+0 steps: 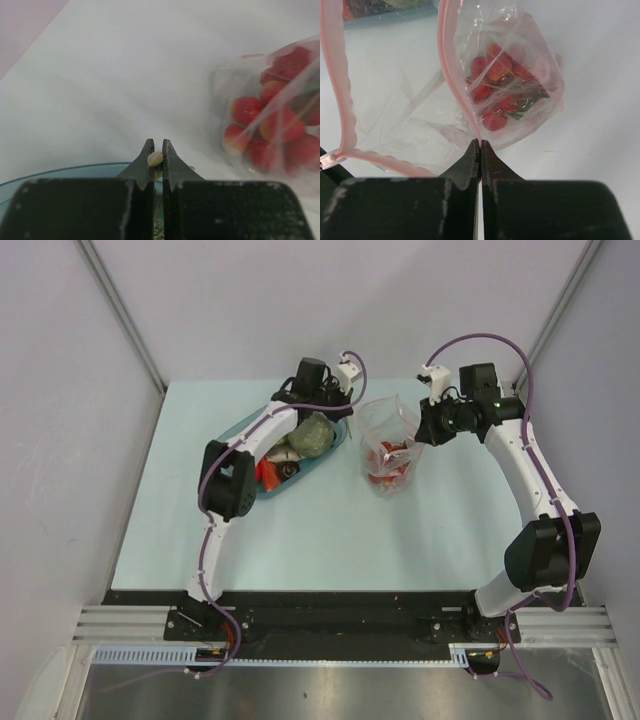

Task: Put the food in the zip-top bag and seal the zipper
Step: Pick up the fake fruit from the bin, then place the fake fruit in the zipper food storage bag, then pick up the fake vegetable from the bin, then place the fake vegetable in the zipper food storage bag.

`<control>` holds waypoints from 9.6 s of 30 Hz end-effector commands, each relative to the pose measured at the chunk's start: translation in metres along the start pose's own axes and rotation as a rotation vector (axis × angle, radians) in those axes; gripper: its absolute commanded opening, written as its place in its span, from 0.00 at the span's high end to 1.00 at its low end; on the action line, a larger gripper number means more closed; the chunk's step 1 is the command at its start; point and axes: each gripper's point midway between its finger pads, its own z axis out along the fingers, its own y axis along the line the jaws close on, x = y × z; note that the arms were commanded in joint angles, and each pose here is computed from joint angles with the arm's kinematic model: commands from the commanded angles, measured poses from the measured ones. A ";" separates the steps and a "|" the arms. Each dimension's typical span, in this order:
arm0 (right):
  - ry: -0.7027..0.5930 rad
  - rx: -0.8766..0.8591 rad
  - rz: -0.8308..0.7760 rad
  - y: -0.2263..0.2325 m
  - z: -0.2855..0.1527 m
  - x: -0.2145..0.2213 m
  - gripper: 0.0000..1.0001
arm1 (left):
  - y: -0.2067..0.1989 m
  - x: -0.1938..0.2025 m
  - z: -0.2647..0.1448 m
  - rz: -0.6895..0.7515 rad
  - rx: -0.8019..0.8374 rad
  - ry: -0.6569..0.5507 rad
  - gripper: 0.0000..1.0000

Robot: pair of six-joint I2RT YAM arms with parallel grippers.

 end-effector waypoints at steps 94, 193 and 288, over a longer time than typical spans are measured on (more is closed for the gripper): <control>-0.201 -0.388 0.700 -0.040 -0.016 -0.036 1.00 | -0.202 -0.207 -0.133 -0.010 0.244 -0.699 0.88; -0.194 -0.216 0.368 0.041 -0.030 -0.055 1.00 | -0.028 -0.073 -0.245 -0.415 -0.158 -0.196 0.14; -0.156 -0.291 0.232 0.077 -0.003 -0.074 1.00 | -0.182 -0.203 -0.251 0.005 0.300 -0.486 0.86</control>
